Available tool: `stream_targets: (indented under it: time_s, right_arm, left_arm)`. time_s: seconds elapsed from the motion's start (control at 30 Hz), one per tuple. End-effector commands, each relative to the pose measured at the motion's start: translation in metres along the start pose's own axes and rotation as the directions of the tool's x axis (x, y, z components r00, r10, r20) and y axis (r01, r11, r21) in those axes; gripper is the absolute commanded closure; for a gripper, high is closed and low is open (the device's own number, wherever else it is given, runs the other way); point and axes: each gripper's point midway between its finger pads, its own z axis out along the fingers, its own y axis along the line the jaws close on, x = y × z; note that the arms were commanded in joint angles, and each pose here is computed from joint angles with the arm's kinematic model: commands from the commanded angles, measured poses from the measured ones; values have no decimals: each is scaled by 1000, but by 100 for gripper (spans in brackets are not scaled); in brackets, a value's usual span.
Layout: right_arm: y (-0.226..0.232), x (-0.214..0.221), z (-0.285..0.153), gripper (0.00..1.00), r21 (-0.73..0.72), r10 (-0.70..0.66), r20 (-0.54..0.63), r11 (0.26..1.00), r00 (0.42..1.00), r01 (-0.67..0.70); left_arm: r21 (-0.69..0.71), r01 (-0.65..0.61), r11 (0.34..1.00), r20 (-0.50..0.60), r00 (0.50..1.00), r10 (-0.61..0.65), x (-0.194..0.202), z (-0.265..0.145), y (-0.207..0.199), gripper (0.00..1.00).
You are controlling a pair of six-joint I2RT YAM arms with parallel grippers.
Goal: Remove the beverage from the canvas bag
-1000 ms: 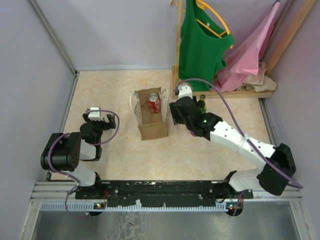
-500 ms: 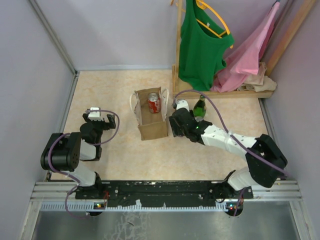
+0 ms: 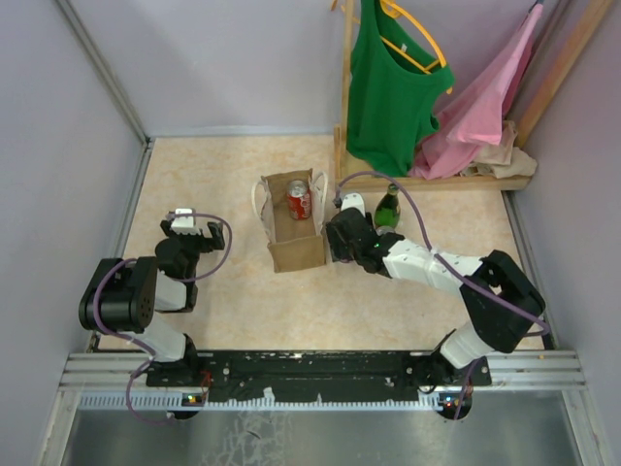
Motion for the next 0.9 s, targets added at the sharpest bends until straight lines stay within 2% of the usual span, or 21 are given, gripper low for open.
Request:
stream_targets:
  time_s: [0.0, 0.07, 0.23, 0.33, 0.57, 0.73, 0.87]
  right_arm:
    - [2, -36, -4, 46, -1, 70, 109, 998, 992, -70]
    - [1, -38, -6, 31, 1, 66, 114, 998, 991, -67]
    - [-1, -60, -16, 27, 10, 46, 160, 999, 986, -48]
    - [-6, -84, -27, 18, 35, 30, 212, 999, 977, -38]
    - [-23, -161, -78, 17, 94, 23, 395, 993, 919, -65]
    - [-23, -223, -137, 18, 18, 60, 578, 996, 814, -86]
    - [-3, -257, -166, 19, -71, 74, 644, 997, 761, -37]
  left_arm:
    - [8, -7, 1000, 16, 1000, 7, -5, 3, -1, 0]
    - [10, -7, 1000, 16, 1000, 7, -5, 3, -2, 0]
    - [10, -7, 1000, 17, 1000, 7, -5, 3, -2, 0]
    - [9, -6, 1000, 16, 1000, 6, -5, 3, -2, 0]
    - [9, -7, 1000, 16, 1000, 7, -5, 3, -1, 0]
    - [9, -7, 1000, 17, 1000, 7, -5, 3, -1, 0]
    - [9, -7, 1000, 17, 1000, 7, -5, 3, -1, 0]
